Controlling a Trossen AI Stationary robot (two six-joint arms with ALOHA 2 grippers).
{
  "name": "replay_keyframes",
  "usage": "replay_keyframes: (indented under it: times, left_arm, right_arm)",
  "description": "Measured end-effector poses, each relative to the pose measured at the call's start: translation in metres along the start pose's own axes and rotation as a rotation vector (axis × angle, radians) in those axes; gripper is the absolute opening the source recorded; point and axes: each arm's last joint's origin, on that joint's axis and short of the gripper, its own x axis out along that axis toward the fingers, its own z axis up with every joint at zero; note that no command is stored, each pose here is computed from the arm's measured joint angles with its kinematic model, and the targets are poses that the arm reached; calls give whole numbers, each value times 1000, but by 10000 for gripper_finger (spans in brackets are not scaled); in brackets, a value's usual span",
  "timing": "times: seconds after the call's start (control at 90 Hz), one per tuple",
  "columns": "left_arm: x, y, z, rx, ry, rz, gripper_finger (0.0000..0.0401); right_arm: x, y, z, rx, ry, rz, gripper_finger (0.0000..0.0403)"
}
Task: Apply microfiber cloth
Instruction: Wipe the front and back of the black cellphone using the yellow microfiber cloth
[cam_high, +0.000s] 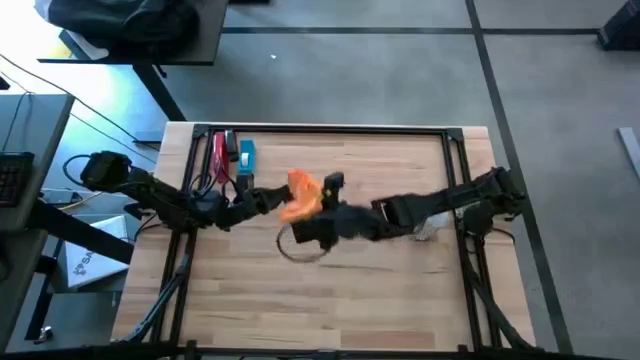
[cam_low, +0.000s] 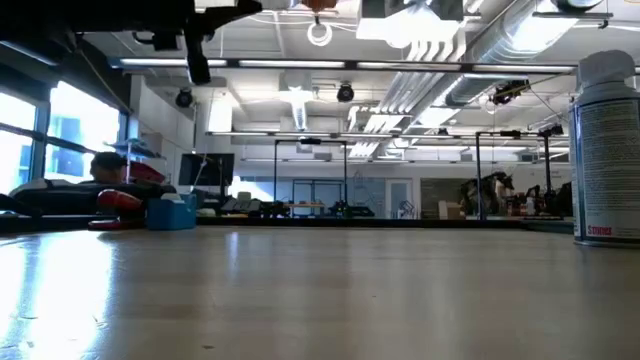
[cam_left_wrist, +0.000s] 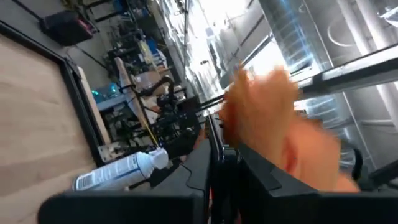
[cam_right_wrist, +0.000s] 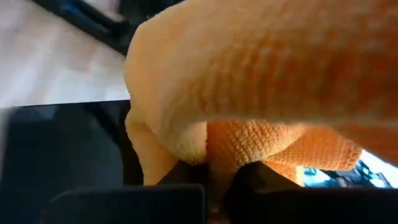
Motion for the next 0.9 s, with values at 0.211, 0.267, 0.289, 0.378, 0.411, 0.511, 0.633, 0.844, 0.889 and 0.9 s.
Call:
replay_keyframes:
  times: [0.211,0.267,0.289,0.378,0.411,0.511,0.633,0.844,0.889,0.9]
  left_arm:
    - [0,1,-2,2,31,-4,26]
    - [0,1,-2,4,42,-8,26]
    - [0,1,-2,4,46,-11,26]
    - [1,0,0,3,41,-23,26]
    - [1,0,0,3,40,-27,26]
    - [3,0,4,0,32,-45,26]
    - [3,-2,6,-11,17,-64,26]
    - [3,-8,8,-23,13,-114,26]
    - [3,-7,8,-13,17,-110,26]
    - [3,-7,8,-10,18,-109,26]
  right_arm:
    - [3,-11,-5,-35,-45,78,0]
    - [-1,-10,-6,-22,-52,146,0]
    - [-4,-9,-6,-13,-53,173,0]
    - [-14,-3,-6,45,-58,288,0]
    - [-18,1,-6,64,-59,331,0]
    - [-28,14,-2,131,-70,445,0]
    - [-39,32,4,165,-65,520,0]
    - [-56,45,16,99,-145,510,0]
    - [-56,42,18,90,-170,465,0]
    - [-56,41,19,87,-174,455,0]
